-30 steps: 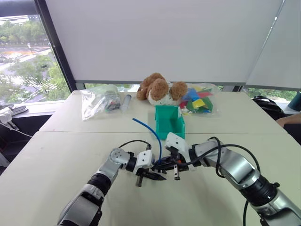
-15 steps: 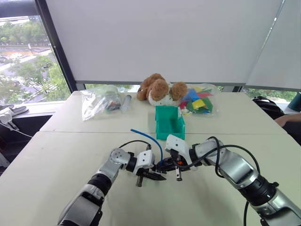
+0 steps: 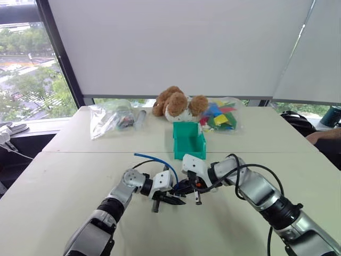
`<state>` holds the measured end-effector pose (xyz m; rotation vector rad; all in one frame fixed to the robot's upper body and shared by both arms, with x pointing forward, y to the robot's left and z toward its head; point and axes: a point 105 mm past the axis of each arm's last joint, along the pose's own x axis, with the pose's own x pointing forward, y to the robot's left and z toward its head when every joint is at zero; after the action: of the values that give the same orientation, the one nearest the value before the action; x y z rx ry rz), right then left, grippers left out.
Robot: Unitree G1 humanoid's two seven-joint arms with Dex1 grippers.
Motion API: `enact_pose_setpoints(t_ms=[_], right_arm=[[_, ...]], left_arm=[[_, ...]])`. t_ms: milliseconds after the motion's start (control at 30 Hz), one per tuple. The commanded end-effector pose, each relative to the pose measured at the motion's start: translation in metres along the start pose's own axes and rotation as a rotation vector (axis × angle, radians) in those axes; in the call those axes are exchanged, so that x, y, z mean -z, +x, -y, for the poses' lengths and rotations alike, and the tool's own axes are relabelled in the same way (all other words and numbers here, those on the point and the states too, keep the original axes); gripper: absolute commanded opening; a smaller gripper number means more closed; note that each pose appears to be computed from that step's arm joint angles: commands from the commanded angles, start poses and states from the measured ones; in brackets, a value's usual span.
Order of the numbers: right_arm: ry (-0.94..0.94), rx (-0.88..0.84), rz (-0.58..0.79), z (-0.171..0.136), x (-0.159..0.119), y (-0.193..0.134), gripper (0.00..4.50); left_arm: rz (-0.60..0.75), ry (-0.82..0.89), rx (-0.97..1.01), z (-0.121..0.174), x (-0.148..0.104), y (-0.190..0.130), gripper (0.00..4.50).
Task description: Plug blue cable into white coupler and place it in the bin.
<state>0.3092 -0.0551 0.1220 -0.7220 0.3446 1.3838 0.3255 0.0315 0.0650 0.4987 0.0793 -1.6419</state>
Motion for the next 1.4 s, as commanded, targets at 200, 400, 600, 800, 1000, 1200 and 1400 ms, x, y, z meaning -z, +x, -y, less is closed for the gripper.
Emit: enact_pose_setpoints(t_ms=[200, 400, 600, 800, 1000, 1200, 1400], right_arm=[[0.120, -0.106, -0.133, -0.026, 0.049, 0.029, 0.00], [0.168, -0.109, -0.138, -0.029, 0.057, 0.034, 0.00], [0.219, -0.100, -0.148, -0.031, 0.069, 0.041, 0.00], [0.201, -0.090, -0.170, -0.030, 0.077, 0.048, 0.00], [0.200, -0.117, -0.208, -0.033, 0.087, 0.054, 0.00], [0.159, -0.144, -0.245, -0.031, 0.090, 0.056, 0.00], [0.152, -0.195, -0.271, -0.034, 0.093, 0.062, 0.00]], left_arm=[[-0.012, 0.006, -0.009, 0.001, 0.000, 0.003, 0.42], [-0.010, 0.004, -0.007, 0.003, 0.001, 0.002, 0.42], [-0.009, 0.003, -0.003, 0.004, 0.001, 0.002, 0.42], [-0.008, -0.003, -0.002, 0.007, 0.002, 0.001, 0.42], [-0.007, -0.007, 0.001, 0.008, 0.003, 0.001, 0.42], [-0.007, -0.007, 0.005, 0.008, 0.002, 0.001, 0.42], [-0.004, -0.006, 0.005, 0.008, 0.001, 0.003, 0.42]])
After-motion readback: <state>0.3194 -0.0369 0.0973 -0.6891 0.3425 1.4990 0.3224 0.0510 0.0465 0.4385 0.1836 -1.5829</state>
